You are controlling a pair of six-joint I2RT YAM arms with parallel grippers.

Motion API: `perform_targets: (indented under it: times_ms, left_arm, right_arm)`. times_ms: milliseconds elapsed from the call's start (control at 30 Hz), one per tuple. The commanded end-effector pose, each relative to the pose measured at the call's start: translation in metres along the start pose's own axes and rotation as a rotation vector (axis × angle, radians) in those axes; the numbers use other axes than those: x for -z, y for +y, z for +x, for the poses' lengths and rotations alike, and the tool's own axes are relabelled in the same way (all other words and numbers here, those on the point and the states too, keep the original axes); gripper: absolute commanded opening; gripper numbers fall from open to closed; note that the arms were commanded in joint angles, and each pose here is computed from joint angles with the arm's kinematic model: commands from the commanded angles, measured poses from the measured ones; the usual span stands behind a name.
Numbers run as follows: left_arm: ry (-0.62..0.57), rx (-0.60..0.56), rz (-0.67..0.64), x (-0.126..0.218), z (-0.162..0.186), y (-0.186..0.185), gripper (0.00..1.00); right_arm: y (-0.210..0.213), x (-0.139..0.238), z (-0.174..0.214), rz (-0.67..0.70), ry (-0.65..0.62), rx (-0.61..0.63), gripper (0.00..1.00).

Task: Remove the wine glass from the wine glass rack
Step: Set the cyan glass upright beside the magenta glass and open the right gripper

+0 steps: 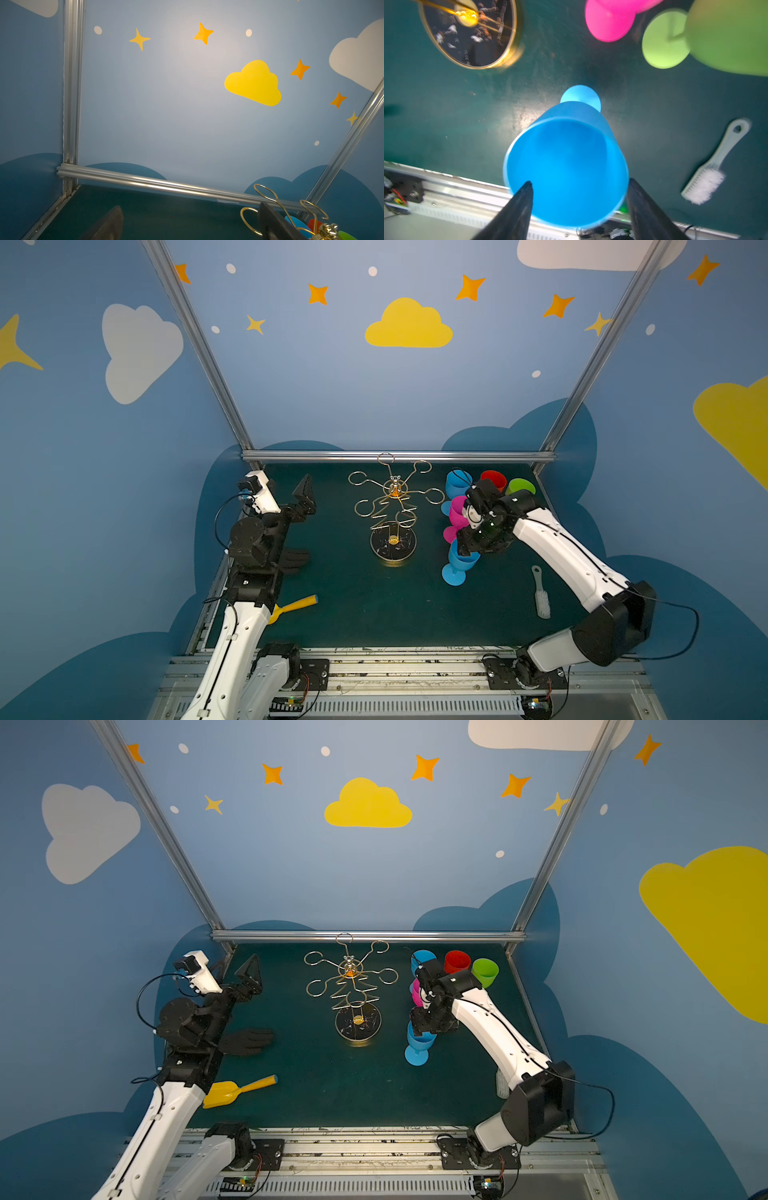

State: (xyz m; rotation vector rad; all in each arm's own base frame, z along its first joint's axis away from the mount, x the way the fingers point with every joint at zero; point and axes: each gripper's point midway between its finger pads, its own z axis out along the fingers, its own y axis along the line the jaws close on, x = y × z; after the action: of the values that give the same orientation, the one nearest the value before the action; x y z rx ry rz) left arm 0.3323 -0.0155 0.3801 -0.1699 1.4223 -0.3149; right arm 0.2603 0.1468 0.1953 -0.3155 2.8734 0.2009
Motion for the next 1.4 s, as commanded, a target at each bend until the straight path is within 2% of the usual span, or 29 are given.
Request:
perform_targets:
  times_ms: [0,100,267,333,433,600,800,1000,1100,1200,1367]
  left_arm:
    - [0.042,-0.064,-0.040,-0.006,0.014,0.011,0.99]
    - [0.105,-0.115,-0.099,-0.017,0.033,0.026,1.00]
    - [0.199,-0.155,-0.105,-0.029,0.077,0.038,0.99]
    - [0.247,-0.165,-0.094,-0.030,0.099,0.042,1.00]
    - [0.269,-0.149,-0.102,-0.024,0.126,0.050,0.99]
    - [0.354,-0.230,-0.179,-0.008,0.174,0.077,0.99]
    - [0.400,-0.237,-0.217,0.003,0.207,0.093,0.99]
    - [0.405,-0.240,-0.217,0.004,0.214,0.095,0.99]
    - [0.459,-0.258,-0.182,0.013,0.230,0.091,0.99]
    - [0.423,-0.235,-0.215,0.018,0.242,0.100,0.99]
    - [0.443,-0.316,-0.203,0.002,0.253,0.106,0.99]
  right_arm:
    - [0.002,0.045,-0.014,-0.053,-0.200,0.073,0.84]
    - [-0.004,0.073,-0.028,-0.081,-0.403,0.074,0.87]
    - [-0.028,0.108,-0.039,-0.071,-0.727,0.039,0.89]
    - [-0.040,0.113,-0.039,-0.068,-0.802,0.016,0.89]
    - [-0.061,0.097,-0.036,-0.045,-0.809,-0.033,0.89]
    - [-0.092,0.045,-0.033,-0.029,-0.783,-0.123,0.89]
    - [-0.103,0.007,-0.036,-0.014,-0.830,-0.108,0.89]
    - [-0.107,-0.003,-0.042,0.013,-0.915,-0.055,0.89]
    - [-0.109,-0.009,-0.042,0.028,-0.918,-0.038,0.89]
    - [-0.112,-0.016,-0.039,0.055,-0.898,-0.018,0.89]
    - [-0.118,-0.023,-0.045,0.086,-0.932,-0.008,0.89]
